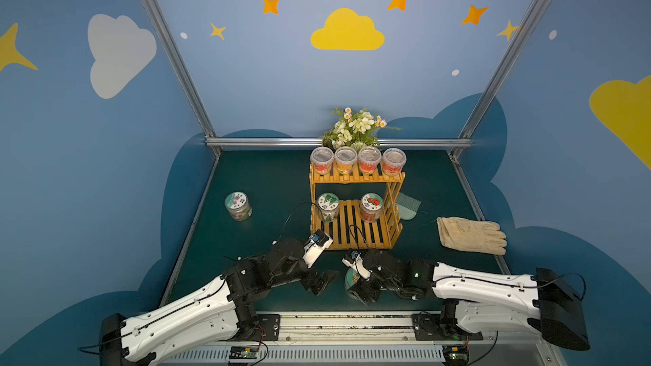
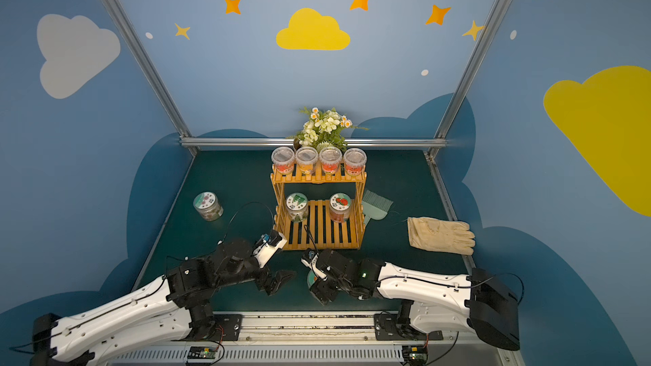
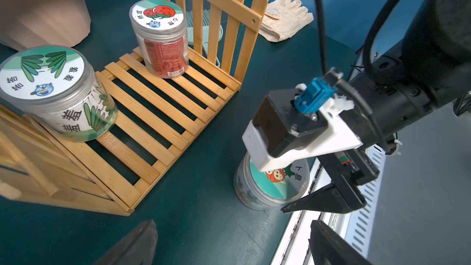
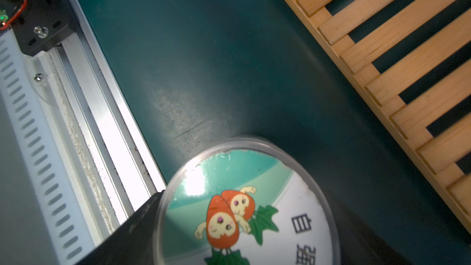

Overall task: Place the seed container on the shelf
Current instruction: Pick up the seed jar at the center of the board, then place the seed jar on the shelf.

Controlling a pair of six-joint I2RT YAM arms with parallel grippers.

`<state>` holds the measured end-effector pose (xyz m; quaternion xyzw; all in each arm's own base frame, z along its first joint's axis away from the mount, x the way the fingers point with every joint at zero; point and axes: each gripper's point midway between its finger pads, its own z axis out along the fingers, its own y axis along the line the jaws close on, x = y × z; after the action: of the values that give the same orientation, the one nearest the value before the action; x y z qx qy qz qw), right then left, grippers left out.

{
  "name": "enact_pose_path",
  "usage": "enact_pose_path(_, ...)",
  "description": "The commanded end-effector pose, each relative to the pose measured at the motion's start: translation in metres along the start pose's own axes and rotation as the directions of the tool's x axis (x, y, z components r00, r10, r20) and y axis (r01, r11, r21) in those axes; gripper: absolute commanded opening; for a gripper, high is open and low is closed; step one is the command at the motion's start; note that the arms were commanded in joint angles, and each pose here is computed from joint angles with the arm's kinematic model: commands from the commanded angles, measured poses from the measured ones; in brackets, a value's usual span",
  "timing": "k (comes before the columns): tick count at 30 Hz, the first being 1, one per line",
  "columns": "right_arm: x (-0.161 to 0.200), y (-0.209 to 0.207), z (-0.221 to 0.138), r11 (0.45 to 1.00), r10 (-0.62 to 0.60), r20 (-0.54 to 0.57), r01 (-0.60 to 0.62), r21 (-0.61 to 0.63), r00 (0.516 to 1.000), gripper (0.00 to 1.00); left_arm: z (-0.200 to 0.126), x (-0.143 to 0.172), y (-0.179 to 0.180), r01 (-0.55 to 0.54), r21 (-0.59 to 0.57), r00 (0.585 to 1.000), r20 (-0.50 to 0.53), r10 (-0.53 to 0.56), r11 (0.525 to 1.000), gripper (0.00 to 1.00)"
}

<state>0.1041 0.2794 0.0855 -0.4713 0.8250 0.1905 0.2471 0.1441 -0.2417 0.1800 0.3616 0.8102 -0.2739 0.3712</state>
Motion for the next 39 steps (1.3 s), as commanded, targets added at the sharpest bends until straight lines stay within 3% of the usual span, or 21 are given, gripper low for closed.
enact_pose_path(1,-0.016,-0.011,-0.016,0.998,0.021,0.089,-0.027,0.058,0.996,0.8,-0.004,-0.009,0.007,0.013,-0.045,0.999,0.043,-0.011,0.999,0.99)
enact_pose_path(5,-0.036,-0.025,-0.035,0.994,0.06,0.181,-0.074,0.076,0.982,0.8,-0.013,-0.022,0.017,0.053,-0.1,0.995,0.086,-0.045,0.994,1.0)
enact_pose_path(8,-0.049,-0.037,-0.041,0.981,0.173,0.229,-0.188,0.048,0.958,0.8,-0.019,-0.034,0.017,0.076,-0.095,0.992,0.108,-0.066,0.993,1.0)
enact_pose_path(14,-0.08,-0.053,-0.047,0.953,0.282,0.268,-0.302,0.034,0.921,0.79,-0.025,-0.04,0.039,0.185,-0.162,0.977,0.136,-0.164,0.969,1.0)
enact_pose_path(22,-0.113,-0.074,-0.033,0.925,0.305,0.26,-0.35,0.149,0.916,0.79,-0.039,-0.031,0.076,0.374,-0.255,0.92,0.223,-0.322,0.892,1.0)
enact_pose_path(30,-0.126,-0.088,-0.008,0.888,0.352,0.203,-0.394,0.236,0.914,0.79,-0.029,-0.009,0.077,0.403,-0.253,0.914,0.155,-0.374,0.88,1.0)
enact_pose_path(39,-0.143,-0.084,0.021,0.895,0.356,0.166,-0.386,0.222,0.92,0.79,-0.028,0.013,0.083,0.463,-0.279,0.886,0.16,-0.434,0.842,1.0)
